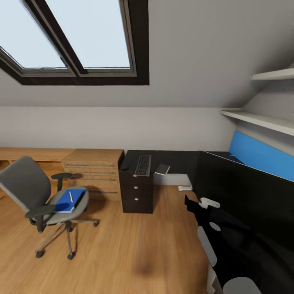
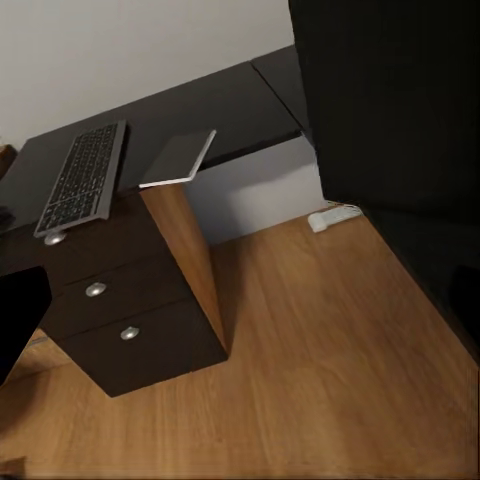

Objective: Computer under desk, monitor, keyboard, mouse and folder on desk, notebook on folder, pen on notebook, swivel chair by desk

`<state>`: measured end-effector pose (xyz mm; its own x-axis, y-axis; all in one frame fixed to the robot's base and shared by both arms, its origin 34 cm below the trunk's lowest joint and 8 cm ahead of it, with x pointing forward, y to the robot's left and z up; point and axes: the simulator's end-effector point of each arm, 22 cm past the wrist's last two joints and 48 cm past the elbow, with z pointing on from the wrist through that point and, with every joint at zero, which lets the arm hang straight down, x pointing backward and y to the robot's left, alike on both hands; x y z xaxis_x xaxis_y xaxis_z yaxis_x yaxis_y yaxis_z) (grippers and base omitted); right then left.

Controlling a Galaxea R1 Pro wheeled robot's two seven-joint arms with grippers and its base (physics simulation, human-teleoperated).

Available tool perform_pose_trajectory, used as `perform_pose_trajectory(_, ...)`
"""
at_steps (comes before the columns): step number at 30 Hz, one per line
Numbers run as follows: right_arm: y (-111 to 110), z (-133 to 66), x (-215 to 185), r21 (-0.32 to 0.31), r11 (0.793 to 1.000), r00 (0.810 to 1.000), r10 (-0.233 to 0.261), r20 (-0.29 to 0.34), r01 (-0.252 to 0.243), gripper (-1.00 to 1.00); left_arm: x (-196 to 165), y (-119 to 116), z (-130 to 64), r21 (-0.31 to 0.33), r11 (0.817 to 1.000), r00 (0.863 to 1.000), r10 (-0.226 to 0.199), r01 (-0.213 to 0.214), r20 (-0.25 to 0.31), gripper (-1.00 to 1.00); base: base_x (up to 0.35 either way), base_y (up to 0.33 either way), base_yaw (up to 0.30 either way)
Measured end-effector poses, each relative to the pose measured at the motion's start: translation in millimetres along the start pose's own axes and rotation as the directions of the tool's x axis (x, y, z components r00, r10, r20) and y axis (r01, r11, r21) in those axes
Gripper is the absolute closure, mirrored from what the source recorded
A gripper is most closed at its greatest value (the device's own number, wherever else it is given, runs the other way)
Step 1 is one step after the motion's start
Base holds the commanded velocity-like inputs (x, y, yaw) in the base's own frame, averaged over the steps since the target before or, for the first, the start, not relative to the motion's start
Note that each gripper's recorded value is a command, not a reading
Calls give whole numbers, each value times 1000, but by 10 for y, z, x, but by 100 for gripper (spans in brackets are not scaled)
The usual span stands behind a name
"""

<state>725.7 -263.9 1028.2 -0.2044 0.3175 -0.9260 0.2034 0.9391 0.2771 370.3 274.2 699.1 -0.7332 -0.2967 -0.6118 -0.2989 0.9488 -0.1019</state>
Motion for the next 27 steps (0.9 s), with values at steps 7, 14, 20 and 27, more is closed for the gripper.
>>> perform_pose_trajectory(7, -14, 1, -4, 2, 1000, 1000, 1, 1, -1, -100, 3, 0, 0, 0, 1000, 1000, 0, 0, -1, -100, -324, -93, 0)
perform_pose_trajectory(14, -21, 2, 2, 4, 1000, 1000, 3, -1, -3, -100, 3, -2, 0, 1, 1000, 1000, 0, 0, -1, -100, -334, -15, -27)
perform_pose_trajectory(20, -23, 2, 3, 5, 1000, 1000, 5, -1, -5, -100, 3, -1, 0, 0, 1000, 1000, 0, 0, -1, -100, -335, -13, -174)
perform_pose_trajectory(27, -37, 2, -1, 8, 1000, 1000, 5, -1, -5, -100, 3, -1, 0, 0, 1000, 1000, 1, -1, -1, -100, -290, -164, -250)
